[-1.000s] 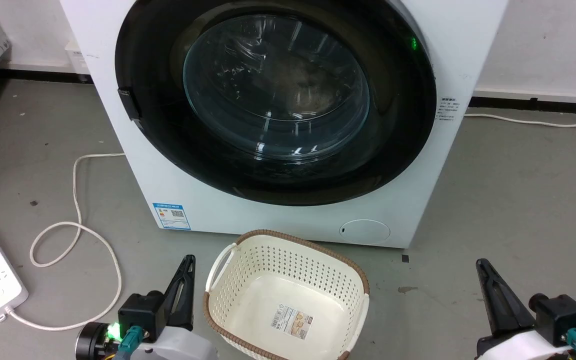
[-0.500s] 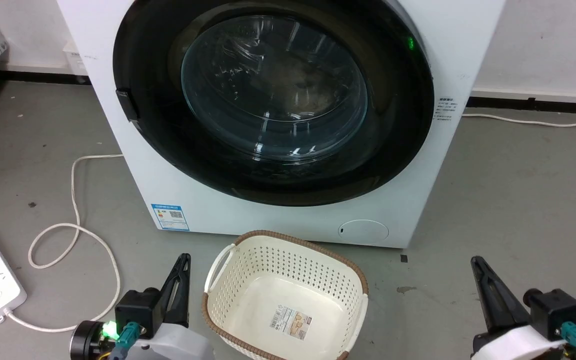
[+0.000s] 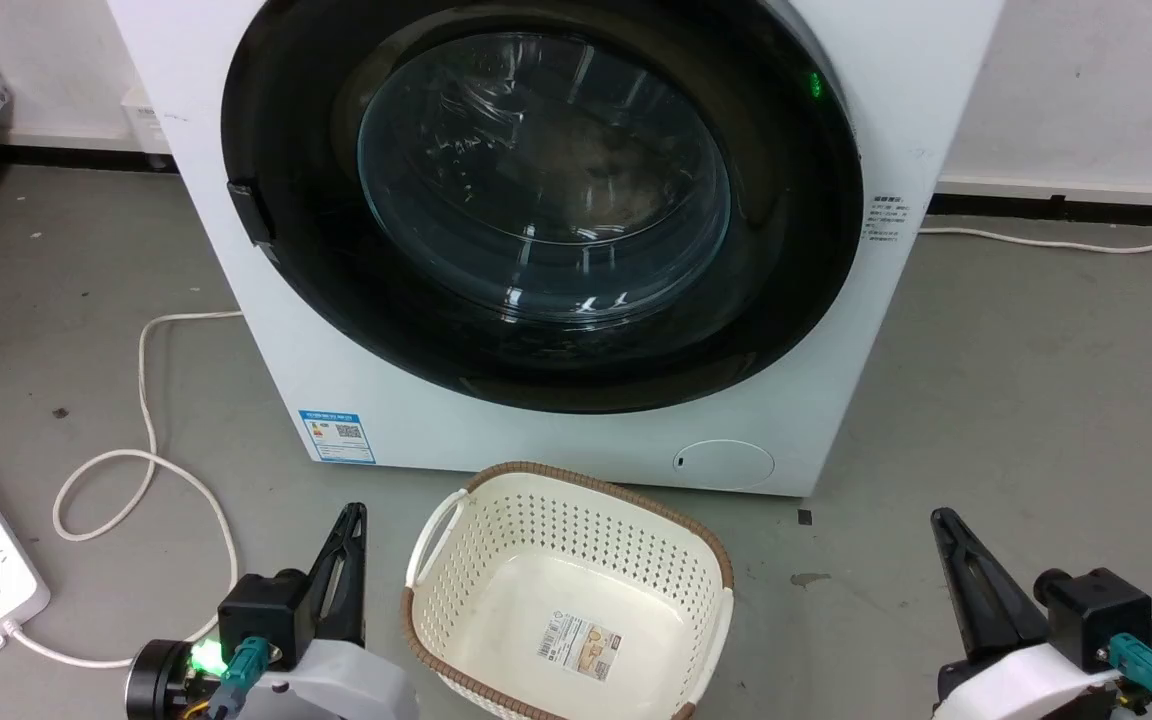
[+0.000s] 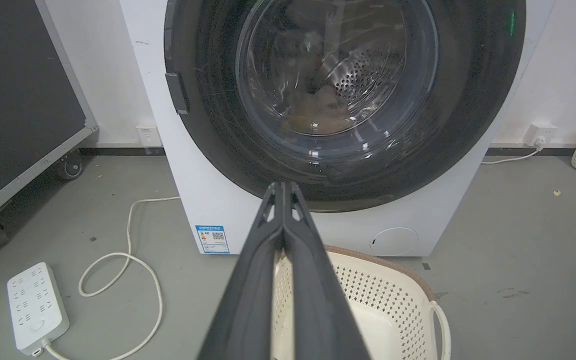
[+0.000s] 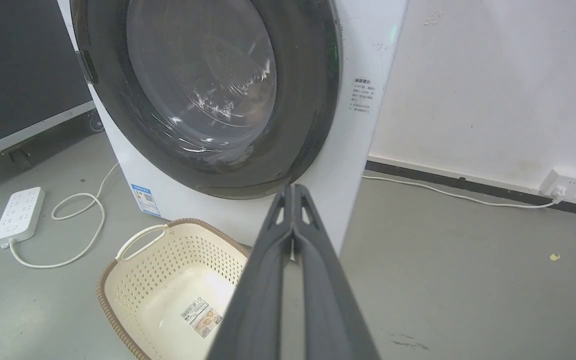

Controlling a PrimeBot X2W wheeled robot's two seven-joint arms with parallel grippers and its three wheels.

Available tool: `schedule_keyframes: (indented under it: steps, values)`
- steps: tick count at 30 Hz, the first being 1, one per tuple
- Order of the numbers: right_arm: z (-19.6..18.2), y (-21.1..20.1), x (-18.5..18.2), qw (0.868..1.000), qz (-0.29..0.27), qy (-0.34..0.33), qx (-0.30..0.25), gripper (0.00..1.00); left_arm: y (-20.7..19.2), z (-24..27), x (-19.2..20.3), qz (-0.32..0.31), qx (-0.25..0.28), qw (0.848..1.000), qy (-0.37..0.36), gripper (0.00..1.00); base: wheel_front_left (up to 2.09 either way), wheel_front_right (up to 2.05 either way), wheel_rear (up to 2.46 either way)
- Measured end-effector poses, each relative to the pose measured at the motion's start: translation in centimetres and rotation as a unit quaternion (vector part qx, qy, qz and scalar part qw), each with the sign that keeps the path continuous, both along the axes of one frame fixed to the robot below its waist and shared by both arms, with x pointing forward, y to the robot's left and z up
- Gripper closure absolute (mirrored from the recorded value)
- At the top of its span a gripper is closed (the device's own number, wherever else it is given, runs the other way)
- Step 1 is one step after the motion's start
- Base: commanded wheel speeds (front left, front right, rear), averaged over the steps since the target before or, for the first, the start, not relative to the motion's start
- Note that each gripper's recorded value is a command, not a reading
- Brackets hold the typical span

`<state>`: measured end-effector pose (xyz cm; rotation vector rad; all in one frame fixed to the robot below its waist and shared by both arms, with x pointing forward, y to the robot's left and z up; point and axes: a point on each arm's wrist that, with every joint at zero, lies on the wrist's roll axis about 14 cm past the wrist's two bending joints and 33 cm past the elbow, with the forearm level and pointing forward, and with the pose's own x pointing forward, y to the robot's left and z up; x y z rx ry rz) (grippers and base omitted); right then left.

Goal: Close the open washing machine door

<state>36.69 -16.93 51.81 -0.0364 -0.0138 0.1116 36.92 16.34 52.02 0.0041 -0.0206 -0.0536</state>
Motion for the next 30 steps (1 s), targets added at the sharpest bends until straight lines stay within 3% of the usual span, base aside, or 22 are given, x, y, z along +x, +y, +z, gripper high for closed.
schedule_keyframes:
  steps: [30]
  values:
    - [0.2, 0.6, 0.1, 1.0, 0.007, 0.016, -0.006, 1.0, 1.0, 0.5, 0.3, 0.019, 0.018, 1.0, 0.01, 1.0, 0.0, 0.0, 0.0]
